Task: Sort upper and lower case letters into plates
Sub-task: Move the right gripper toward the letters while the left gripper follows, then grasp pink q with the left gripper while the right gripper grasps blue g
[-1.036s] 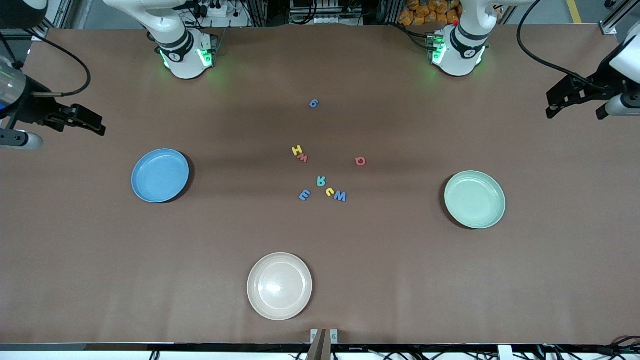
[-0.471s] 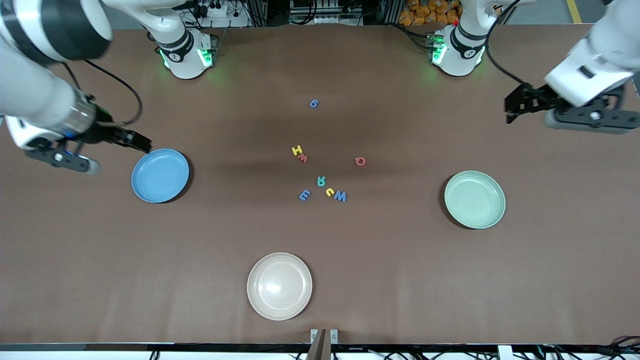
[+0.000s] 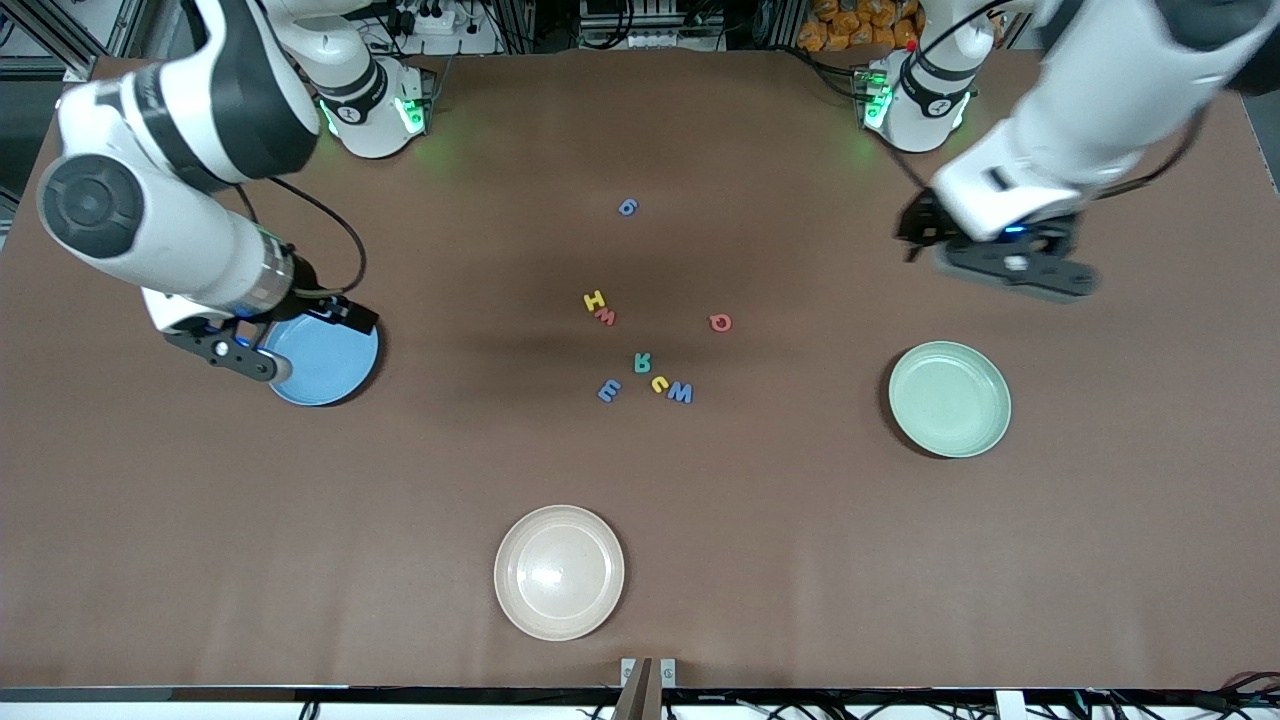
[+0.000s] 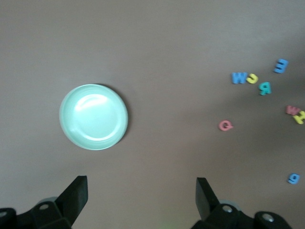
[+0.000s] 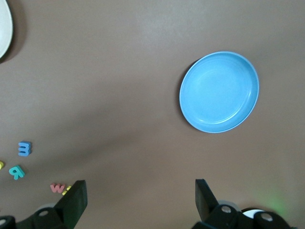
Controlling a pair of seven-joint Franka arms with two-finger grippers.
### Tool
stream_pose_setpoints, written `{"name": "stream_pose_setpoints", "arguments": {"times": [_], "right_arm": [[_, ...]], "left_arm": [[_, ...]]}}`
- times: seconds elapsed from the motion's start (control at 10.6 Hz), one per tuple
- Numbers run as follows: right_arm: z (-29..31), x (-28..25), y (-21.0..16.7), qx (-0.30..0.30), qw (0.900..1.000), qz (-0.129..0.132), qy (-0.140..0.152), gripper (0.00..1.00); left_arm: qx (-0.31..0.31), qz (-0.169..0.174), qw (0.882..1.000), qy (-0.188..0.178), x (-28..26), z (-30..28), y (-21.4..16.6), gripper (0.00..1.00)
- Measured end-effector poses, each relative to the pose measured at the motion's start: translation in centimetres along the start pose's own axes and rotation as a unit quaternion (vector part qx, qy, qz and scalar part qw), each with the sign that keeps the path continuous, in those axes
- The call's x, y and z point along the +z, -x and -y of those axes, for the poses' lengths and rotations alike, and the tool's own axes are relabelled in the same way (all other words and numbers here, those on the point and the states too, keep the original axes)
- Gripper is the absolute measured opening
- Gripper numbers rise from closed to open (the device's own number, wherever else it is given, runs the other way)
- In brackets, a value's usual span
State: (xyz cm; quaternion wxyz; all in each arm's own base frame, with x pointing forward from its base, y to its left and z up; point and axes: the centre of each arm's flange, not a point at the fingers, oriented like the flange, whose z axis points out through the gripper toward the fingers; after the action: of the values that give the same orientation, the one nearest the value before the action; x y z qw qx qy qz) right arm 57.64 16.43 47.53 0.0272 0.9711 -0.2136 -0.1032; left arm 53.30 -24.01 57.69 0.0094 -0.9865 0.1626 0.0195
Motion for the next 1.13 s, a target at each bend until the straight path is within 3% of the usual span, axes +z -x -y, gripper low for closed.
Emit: {"name": "stream_pose_setpoints", "arguments": {"times": [0.47, 0.85, 1.13], "right_arm": [[3.0, 4.0, 0.5, 0.024, 0.999, 0.017, 0.012, 1.0], [3.2, 7.4, 1.2, 0.04, 0.998, 0.032, 0.029, 1.0], [7.4, 9.5, 6.1, -0.011, 0.999, 0.028, 0.027, 1.0]], "left_arm": [[0.051, 0.01, 0.999, 0.015, 8.2, -10.8, -0.4, 1.0], [0.074, 0.008, 0.997, 0.023, 19.0, -13.4, 1.2, 1.0], [0.096, 0.006, 0.995, 0.019, 22.7, -15.4, 1.9, 1.0]]}}
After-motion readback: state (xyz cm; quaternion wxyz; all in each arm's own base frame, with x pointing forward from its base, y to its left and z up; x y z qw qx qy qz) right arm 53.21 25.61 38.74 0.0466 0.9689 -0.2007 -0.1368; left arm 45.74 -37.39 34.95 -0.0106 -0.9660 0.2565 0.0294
